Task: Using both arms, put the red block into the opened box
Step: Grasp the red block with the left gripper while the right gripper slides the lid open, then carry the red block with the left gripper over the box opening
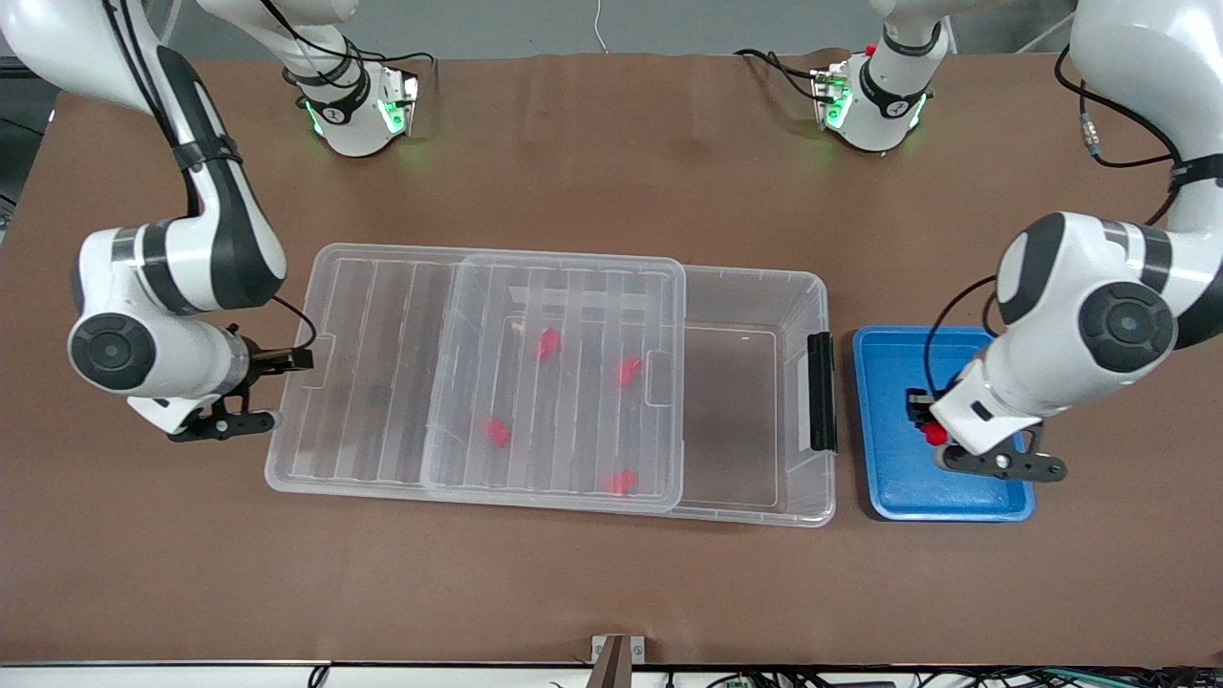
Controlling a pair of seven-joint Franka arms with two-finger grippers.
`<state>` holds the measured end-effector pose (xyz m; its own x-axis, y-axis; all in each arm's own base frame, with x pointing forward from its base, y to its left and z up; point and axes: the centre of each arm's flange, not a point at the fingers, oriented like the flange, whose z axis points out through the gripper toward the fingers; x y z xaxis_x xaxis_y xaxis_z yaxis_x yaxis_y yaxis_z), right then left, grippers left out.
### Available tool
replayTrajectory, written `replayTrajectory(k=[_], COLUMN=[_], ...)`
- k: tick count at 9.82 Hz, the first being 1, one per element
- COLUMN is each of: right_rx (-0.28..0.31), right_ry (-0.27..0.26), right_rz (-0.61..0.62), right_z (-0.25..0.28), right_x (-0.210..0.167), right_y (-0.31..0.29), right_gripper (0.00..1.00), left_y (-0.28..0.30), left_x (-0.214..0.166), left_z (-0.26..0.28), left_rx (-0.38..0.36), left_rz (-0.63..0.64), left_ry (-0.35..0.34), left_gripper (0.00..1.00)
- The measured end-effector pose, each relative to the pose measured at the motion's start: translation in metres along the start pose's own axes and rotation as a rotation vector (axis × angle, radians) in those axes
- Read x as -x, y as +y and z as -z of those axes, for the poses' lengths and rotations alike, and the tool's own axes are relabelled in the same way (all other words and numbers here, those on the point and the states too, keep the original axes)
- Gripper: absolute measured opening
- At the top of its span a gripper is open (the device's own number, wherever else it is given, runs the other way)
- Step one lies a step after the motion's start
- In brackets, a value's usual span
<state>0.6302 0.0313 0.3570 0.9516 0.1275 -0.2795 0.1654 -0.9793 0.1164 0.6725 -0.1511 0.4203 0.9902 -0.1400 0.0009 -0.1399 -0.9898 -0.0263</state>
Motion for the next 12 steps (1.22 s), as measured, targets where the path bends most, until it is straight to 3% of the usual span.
replayTrajectory(k=[3,6,7,10,12], right_rx=[-0.006,-0.003,-0.002,-0.029,-0.126], right_ry=[0.006,0.023,0.052,0.242,0.282], right_rz=[0.018,0.012,-0.034,-0.236,-0.336], right_z=[0.006,0.027,0.049,0.170,0.221], right_x=[0.002,0.002,0.004,0.058,0.121], right_y=[0.020,0.017,0.019,0.035,0.075], right_gripper=[1.00,1.00,1.00,1.00,1.00], left_y=[0.073,0.153,0.164,0.191,0.226], left_x=[0.011,0.024,0.024,0.029,0.047], left_z=[0.011,-0.018,-0.038,-0.099,-0.136], left_rx=[0.056,0.071,0.053,0.050,0.019], left_rz=[0.057,0.085,0.067,0.075,0.058], left_ry=[0.003,-0.020,-0.013,-0.039,-0.009], left_gripper=[0.35,0.35,0.35,0.35,0.35])
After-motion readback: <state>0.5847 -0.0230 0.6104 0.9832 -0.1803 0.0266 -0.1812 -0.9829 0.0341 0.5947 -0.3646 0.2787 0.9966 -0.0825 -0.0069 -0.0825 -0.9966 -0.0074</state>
